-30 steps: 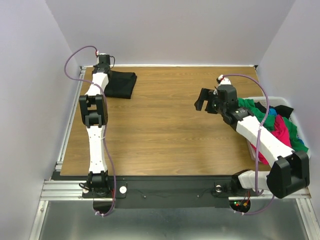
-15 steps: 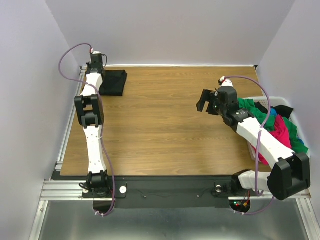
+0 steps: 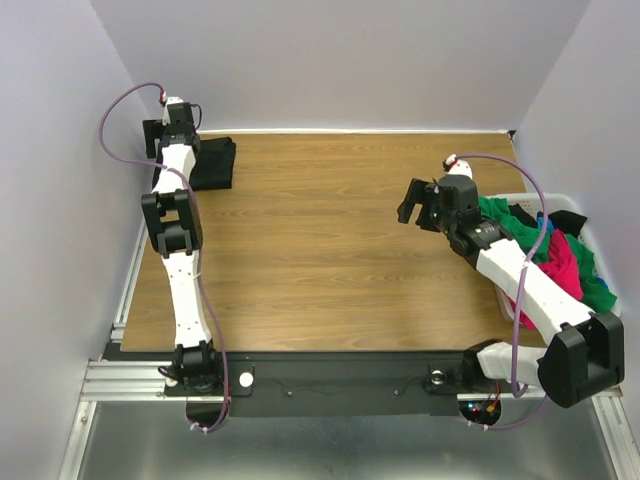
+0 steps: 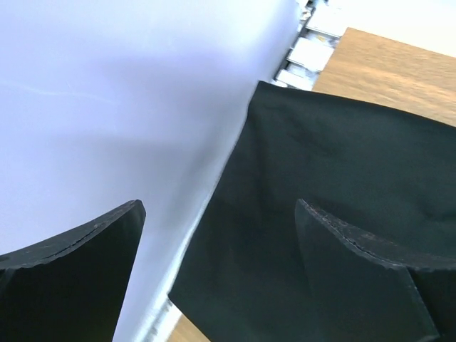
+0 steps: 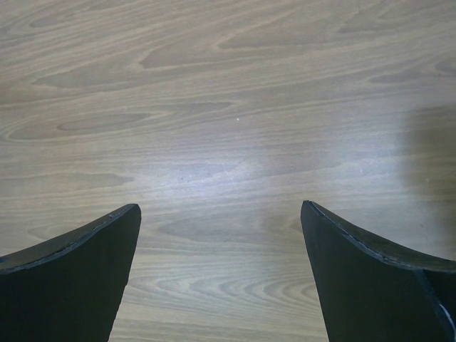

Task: Fold and stack the t-shirts
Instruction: Neatly place the folded tshirt to the corner

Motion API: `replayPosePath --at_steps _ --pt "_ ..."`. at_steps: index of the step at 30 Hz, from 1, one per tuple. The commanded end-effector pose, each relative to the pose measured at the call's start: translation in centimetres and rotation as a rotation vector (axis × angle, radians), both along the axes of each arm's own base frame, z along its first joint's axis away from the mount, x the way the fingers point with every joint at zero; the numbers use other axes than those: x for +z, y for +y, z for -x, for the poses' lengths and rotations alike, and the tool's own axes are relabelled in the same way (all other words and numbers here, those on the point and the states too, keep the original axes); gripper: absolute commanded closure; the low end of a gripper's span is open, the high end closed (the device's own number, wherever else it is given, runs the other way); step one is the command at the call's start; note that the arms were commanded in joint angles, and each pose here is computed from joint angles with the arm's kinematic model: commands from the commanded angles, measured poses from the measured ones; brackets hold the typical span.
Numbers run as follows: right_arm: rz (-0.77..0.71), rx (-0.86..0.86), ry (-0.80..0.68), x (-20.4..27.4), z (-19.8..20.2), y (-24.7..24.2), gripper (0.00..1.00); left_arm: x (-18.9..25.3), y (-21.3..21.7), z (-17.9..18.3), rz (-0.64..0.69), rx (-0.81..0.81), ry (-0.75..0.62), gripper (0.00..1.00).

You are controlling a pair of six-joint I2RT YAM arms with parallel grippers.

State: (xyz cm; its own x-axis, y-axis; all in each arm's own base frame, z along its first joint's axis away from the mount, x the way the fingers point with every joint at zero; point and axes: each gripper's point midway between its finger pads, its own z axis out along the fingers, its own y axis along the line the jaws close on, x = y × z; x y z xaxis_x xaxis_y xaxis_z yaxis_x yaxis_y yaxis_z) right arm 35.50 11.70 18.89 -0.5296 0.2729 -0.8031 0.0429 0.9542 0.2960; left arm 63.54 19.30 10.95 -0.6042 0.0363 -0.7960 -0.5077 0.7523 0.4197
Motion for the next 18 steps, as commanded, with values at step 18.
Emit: replayPosePath --at_steps 18 --pt "-0.048 -0.082 -0.051 0.5 5.3 -2.9 0.0 10.7 -36.1 27.9 0.79 -0.361 -0.326 0.01"
